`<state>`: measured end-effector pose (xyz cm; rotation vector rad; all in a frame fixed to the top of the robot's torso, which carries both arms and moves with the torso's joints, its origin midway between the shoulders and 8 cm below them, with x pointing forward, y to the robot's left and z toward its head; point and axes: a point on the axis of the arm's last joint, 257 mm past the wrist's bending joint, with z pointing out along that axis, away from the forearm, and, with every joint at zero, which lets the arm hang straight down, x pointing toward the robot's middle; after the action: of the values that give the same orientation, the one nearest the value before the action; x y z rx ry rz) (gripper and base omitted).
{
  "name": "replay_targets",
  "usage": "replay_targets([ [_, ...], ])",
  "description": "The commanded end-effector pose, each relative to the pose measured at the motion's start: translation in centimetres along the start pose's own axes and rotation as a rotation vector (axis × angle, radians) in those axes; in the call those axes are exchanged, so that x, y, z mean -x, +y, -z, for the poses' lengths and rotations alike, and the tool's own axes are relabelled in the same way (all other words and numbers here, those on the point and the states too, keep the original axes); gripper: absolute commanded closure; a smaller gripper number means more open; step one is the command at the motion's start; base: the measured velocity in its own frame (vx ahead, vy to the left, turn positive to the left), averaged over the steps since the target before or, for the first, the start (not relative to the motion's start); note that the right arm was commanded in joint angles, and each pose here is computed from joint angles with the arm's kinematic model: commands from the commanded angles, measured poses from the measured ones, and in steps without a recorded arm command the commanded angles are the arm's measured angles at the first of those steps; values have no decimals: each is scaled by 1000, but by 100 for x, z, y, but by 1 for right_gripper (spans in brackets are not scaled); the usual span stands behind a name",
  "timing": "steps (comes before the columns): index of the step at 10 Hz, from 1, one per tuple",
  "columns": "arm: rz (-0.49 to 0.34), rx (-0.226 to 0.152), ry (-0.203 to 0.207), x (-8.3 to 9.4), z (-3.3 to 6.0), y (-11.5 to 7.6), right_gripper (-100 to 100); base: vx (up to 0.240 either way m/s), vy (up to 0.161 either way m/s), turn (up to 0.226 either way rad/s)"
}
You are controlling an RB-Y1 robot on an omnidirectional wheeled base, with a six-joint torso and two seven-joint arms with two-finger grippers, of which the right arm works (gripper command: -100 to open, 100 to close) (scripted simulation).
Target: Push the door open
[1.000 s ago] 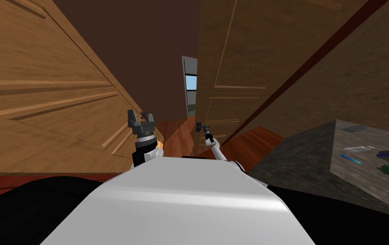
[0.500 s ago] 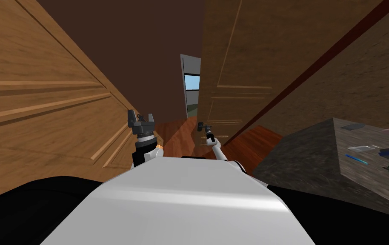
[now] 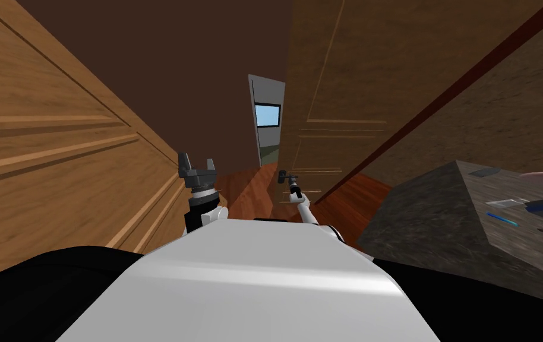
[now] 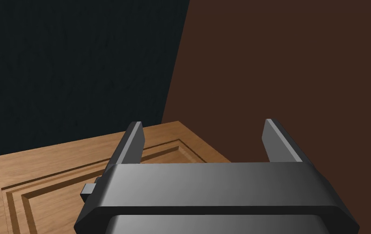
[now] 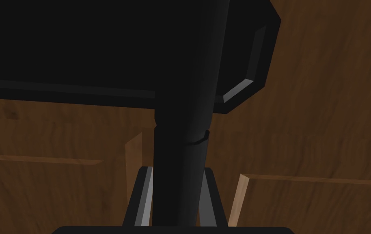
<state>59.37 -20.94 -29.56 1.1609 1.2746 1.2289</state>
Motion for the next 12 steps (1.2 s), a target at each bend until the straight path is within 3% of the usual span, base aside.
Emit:
replay_targets([
  [1, -6, 11, -21, 93, -38, 48, 100, 169, 128, -82],
  [6, -22, 3, -56, 221, -15, 4, 100, 130, 108, -62],
  [7, -16, 5, -77, 366, -11, 16, 100, 97, 40, -55],
  [12, -8, 5, -121, 636, 16, 17, 100, 148, 68, -37],
])
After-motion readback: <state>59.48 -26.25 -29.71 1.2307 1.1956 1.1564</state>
